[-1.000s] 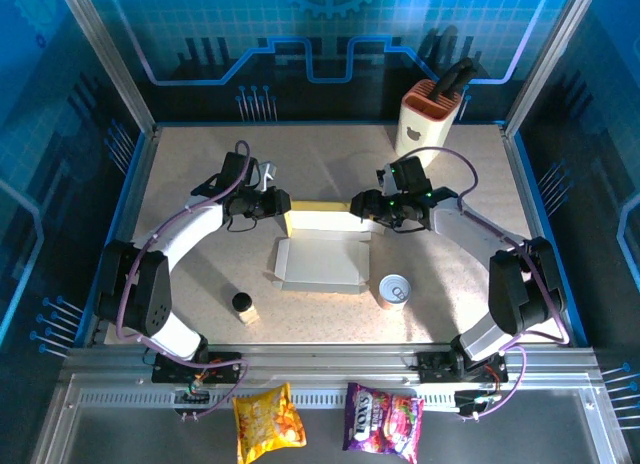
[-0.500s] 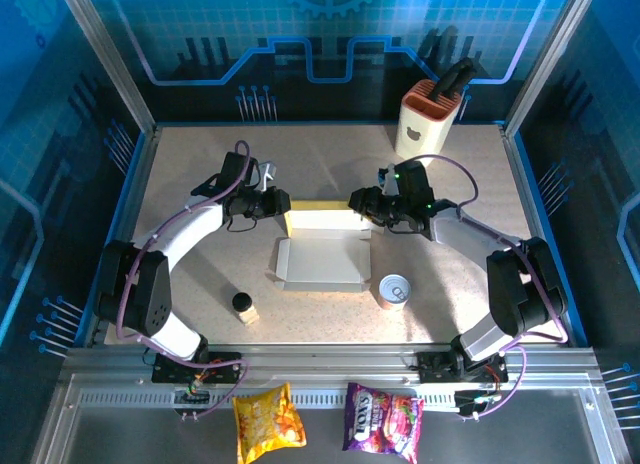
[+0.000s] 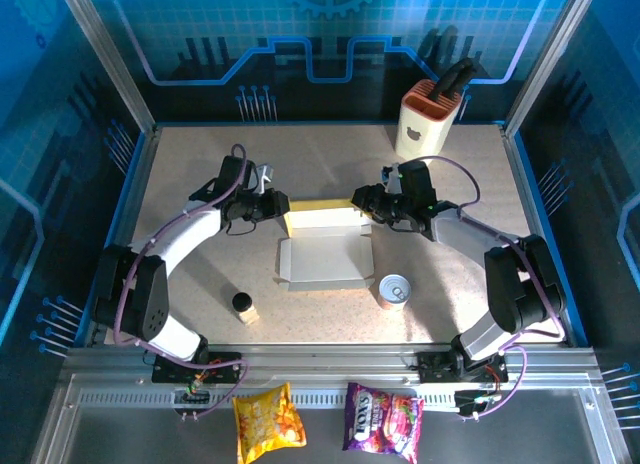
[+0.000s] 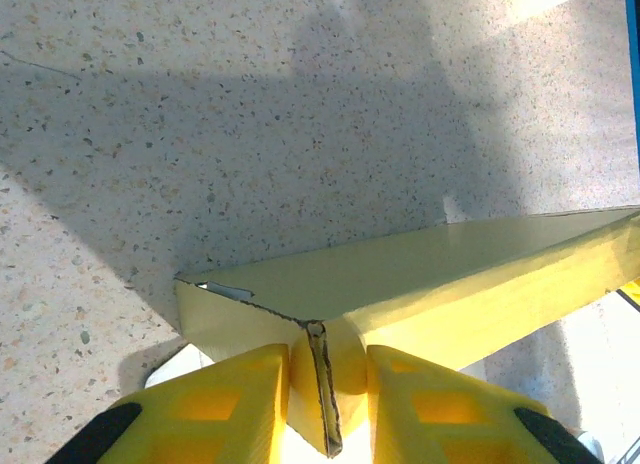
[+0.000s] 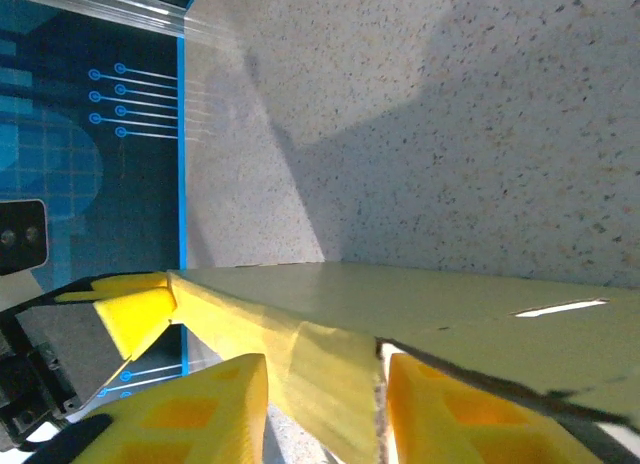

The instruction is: Fold the paper box

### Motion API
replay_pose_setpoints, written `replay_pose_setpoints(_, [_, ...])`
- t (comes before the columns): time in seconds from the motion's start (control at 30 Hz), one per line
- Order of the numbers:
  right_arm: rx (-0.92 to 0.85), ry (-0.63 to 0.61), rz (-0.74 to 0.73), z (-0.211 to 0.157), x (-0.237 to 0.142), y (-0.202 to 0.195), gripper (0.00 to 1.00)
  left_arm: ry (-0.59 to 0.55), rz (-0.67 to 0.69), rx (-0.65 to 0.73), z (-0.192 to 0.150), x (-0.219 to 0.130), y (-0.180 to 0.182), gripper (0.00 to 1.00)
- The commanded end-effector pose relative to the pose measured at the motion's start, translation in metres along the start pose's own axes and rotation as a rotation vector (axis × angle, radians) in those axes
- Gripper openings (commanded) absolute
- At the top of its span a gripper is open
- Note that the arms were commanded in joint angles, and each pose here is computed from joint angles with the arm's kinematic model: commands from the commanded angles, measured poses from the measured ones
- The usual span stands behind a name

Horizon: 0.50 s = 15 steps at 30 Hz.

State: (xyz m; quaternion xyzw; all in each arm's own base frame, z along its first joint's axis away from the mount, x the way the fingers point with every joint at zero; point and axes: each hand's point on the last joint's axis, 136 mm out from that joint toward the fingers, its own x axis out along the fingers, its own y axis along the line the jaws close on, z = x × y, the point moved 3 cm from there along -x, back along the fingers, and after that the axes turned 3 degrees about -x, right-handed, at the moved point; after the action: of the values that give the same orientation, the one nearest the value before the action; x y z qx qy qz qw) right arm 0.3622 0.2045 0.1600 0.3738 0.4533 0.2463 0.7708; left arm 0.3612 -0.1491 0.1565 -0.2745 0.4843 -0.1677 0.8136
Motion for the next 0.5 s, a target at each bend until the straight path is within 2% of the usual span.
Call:
replay_pose_setpoints(0.0, [-0.057,-0.024,-0.042,0.007,-0.019,0.003,0.45,0.040,0.071,-0.070,-0.017,0.002,0.020,0.26])
replay_pose_setpoints(0.27, [-0.122,-0.064,-0.193,0.001,-0.053,-0.021,0.57,-0.008,0.053,-0.116,-0.012,-0.005,0.024,0.26])
replay_pose_setpoints(0.47, [-0.150,-0.043,-0.198,-0.009,-0.044,-0.041,0.59,-0.026,0.021,-0.145,-0.008,-0.007,0.026,0.27])
